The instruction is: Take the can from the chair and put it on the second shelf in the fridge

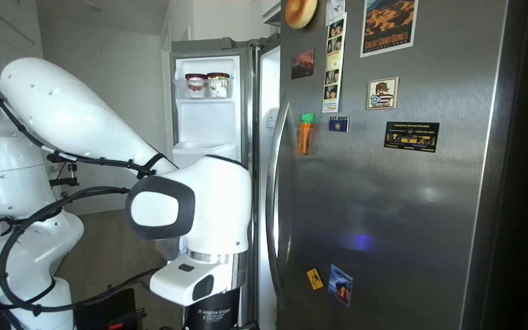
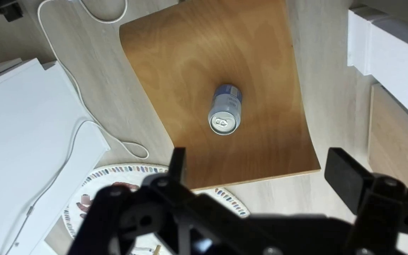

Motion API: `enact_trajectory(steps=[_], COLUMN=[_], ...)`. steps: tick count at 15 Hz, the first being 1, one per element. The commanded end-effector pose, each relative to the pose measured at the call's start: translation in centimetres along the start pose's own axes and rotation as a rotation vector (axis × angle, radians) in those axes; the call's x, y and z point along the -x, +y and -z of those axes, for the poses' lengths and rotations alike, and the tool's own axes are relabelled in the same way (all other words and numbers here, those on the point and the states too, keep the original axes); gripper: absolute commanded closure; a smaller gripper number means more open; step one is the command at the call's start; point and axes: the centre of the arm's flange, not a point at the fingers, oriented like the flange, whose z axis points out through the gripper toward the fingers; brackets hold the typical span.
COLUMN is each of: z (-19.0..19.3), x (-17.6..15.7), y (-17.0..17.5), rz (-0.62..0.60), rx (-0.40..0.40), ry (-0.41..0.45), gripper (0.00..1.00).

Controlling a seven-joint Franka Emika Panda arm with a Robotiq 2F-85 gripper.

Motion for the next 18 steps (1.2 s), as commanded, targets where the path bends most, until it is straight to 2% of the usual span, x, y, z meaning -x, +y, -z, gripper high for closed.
enact_trajectory(steps=[1,5,6,12,14,18], z=[-3.1,-5.8,-4.8,-5.3,-5.6,-7.7], x=[-1.4,-4.1,-3.1,-3.1,-2.3,-2.6], y=[1.9,2.6,2.7,2.6,1.0,-1.4], rz=[0.049,0.05,0.038,0.04,0.027,0.029], rx=[-0.016,-0.002,-0.004,0.004,0.013,0.061], ry=[0.003,0.067,0.031,0.033,0.04,0.018], gripper=[0.0,0.0,0.0,0.0,0.0,0.0])
